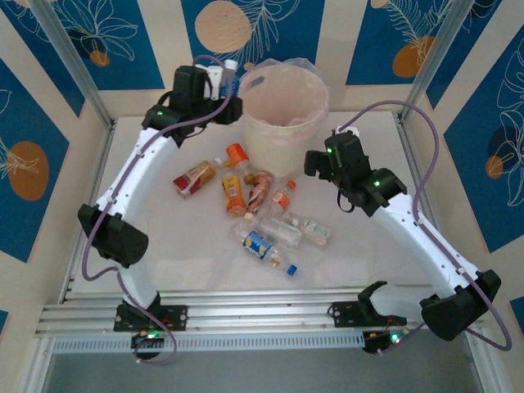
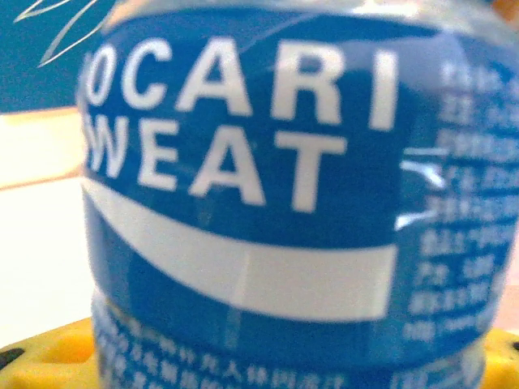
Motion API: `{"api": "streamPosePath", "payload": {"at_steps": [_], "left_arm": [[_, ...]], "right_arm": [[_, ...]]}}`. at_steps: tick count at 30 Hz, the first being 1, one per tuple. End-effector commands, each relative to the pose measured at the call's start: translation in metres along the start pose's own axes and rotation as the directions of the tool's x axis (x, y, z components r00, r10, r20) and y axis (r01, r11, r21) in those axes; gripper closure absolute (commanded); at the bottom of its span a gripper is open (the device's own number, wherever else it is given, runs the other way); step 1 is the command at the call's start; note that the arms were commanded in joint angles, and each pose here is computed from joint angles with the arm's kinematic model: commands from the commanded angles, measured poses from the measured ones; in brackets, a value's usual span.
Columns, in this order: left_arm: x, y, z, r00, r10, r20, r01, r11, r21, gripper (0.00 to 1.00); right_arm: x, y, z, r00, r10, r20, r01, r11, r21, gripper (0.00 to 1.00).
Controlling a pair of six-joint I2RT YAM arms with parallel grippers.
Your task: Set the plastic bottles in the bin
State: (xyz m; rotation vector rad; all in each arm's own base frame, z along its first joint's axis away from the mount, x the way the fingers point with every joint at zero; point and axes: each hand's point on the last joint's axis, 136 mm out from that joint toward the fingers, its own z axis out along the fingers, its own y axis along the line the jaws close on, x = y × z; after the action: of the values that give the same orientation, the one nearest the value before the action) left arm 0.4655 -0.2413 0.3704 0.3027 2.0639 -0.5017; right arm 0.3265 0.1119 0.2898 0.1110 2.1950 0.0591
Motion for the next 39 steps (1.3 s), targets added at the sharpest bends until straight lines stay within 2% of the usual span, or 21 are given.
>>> {"api": "streamPosePath", "payload": {"at_steps": [1,8,14,24,29,34,39], "left_arm": [[-0.041,-0.031,0.002,0.990,0.028,0.137,-0.038,0.997,0.071,0.46],[-0.068,-0.068,0.036,0.976,0.044,0.215,-0.077,0.986,0.147,0.46],[-0.074,-0.083,0.069,0.969,0.043,0.245,-0.095,0.974,0.204,0.46],[-0.044,-0.085,0.119,0.977,0.073,0.200,-0.123,0.960,0.253,0.42],[-0.032,-0.084,0.132,0.981,0.080,0.175,-0.123,0.959,0.255,0.36],[-0.022,-0.079,0.142,0.985,0.088,0.149,-0.123,0.962,0.246,0.27],[-0.019,-0.077,0.144,0.986,0.089,0.142,-0.121,0.964,0.237,0.25]], "right_arm": [[-0.004,-0.004,-0.005,0.998,0.053,0.038,-0.053,0.999,0.006,0.01],[0.005,-0.004,-0.005,0.998,0.064,0.019,-0.064,0.998,-0.005,0.01],[0.010,-0.004,-0.003,0.997,0.071,0.004,-0.071,0.997,-0.007,0.01],[0.013,-0.001,-0.003,0.998,0.068,-0.009,-0.068,0.998,-0.017,0.01],[0.014,-0.001,-0.001,0.998,0.065,-0.014,-0.065,0.998,-0.014,0.01],[0.015,0.000,0.002,0.998,0.060,-0.019,-0.060,0.998,-0.009,0.01],[0.016,0.001,0.006,0.998,0.057,-0.027,-0.057,0.998,-0.003,0.01]]}}
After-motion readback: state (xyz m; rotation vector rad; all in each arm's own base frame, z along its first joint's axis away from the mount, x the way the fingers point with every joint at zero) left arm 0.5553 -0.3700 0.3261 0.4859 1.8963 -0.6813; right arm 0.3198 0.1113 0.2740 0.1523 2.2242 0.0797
